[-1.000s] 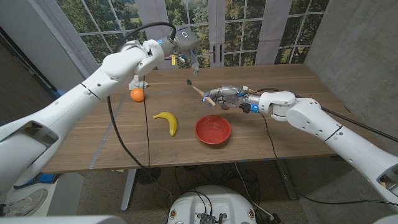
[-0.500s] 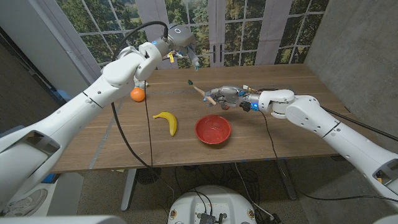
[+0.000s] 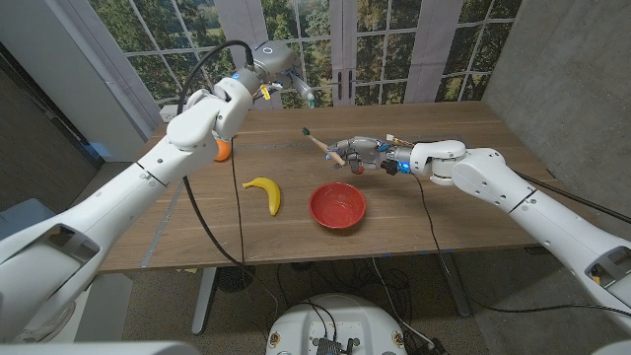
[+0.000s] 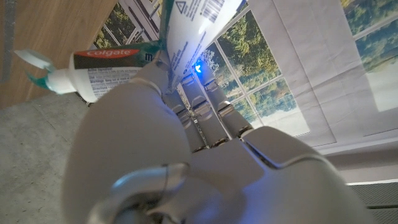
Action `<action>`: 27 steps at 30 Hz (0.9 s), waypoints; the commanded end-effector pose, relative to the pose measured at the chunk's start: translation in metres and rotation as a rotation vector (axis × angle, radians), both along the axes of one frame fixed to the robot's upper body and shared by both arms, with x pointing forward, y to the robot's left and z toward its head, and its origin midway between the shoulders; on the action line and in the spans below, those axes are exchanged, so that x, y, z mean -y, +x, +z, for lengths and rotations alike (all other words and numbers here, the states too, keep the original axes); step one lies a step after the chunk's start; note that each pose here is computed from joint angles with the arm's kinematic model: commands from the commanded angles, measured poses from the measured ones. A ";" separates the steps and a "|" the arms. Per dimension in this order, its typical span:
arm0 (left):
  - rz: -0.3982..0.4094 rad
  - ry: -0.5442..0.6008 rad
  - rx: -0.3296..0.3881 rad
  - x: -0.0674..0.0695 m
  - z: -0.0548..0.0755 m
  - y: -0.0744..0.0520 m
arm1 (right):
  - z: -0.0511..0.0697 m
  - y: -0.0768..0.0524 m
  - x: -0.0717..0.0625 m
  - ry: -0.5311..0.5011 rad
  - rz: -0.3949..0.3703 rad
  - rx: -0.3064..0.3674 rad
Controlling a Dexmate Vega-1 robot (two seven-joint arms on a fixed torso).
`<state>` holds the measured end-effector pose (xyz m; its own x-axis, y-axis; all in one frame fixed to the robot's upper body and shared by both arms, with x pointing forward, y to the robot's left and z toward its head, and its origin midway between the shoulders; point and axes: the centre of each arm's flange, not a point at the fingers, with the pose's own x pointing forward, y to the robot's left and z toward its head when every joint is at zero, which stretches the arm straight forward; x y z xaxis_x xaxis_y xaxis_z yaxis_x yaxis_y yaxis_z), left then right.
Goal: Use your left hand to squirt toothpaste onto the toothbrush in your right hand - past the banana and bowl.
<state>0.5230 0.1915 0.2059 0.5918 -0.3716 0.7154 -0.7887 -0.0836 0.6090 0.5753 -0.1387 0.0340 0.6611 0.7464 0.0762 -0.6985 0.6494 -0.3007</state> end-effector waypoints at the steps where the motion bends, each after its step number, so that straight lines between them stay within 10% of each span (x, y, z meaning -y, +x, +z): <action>1: -0.089 -0.254 -0.097 -0.019 -0.012 0.005 | -0.003 0.001 0.008 0.029 -0.033 -0.016; 27: -0.235 -0.641 -0.375 -0.056 -0.038 0.007 | -0.006 -0.007 0.023 0.050 -0.081 -0.023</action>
<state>0.5298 0.2338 0.1811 0.7376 -0.1382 0.6609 -0.5737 0.3879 0.7214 0.5733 -0.1547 0.0297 0.7076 0.7006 0.0926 -0.6636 0.7037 -0.2537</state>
